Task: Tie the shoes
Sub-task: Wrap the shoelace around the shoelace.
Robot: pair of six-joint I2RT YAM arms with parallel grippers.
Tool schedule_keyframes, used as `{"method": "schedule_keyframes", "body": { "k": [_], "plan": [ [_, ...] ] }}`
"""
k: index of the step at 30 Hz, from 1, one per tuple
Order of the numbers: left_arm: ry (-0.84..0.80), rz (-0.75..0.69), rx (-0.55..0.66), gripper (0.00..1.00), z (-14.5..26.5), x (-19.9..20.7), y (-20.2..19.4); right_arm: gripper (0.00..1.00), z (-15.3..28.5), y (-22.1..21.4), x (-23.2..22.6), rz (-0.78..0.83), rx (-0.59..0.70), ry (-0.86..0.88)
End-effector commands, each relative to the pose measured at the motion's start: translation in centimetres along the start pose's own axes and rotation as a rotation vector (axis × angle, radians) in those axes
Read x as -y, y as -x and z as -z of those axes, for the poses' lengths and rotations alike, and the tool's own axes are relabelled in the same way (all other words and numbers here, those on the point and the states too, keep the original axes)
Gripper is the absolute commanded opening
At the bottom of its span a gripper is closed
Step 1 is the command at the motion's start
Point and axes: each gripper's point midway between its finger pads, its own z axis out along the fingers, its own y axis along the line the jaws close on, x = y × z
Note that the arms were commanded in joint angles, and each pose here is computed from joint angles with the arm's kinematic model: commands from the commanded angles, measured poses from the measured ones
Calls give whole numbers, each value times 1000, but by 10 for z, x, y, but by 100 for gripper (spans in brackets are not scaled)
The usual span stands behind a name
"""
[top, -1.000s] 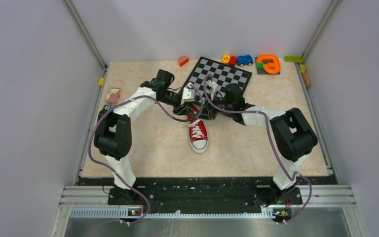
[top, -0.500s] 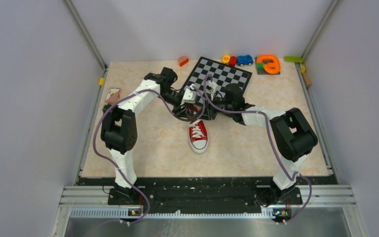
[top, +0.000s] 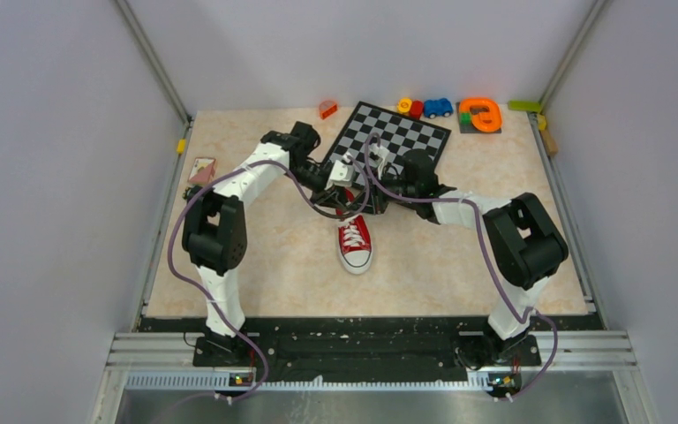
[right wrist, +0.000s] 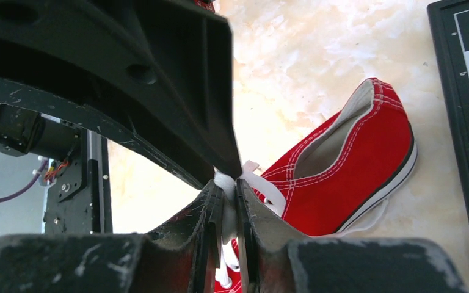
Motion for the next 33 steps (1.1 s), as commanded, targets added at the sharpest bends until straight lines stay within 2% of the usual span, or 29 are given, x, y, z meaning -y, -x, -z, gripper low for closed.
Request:
{"method": "schedule_keyframes", "body": {
  "k": [1,3,4,13,20,29,33],
  "plan": [
    [29,-52,19,15,3,-12,13,16,2,32,-19,106,64,48],
    [33,-55,17,2,4,-13,14,16,2,31,-19,106,63,49],
    [32,-54,17,0,4,-13,14,16,2,32,-19,107,64,48],
    [61,-63,-3,0,10,-11,16,16,3,32,-20,106,65,46],
    [102,-79,-10,0,13,-12,17,29,5,32,-20,108,62,34],
    [125,-74,-10,0,14,-11,17,31,10,26,-17,97,52,8],
    [130,-73,-9,0,13,-12,17,45,15,25,-8,86,63,-63]
  ]
}}
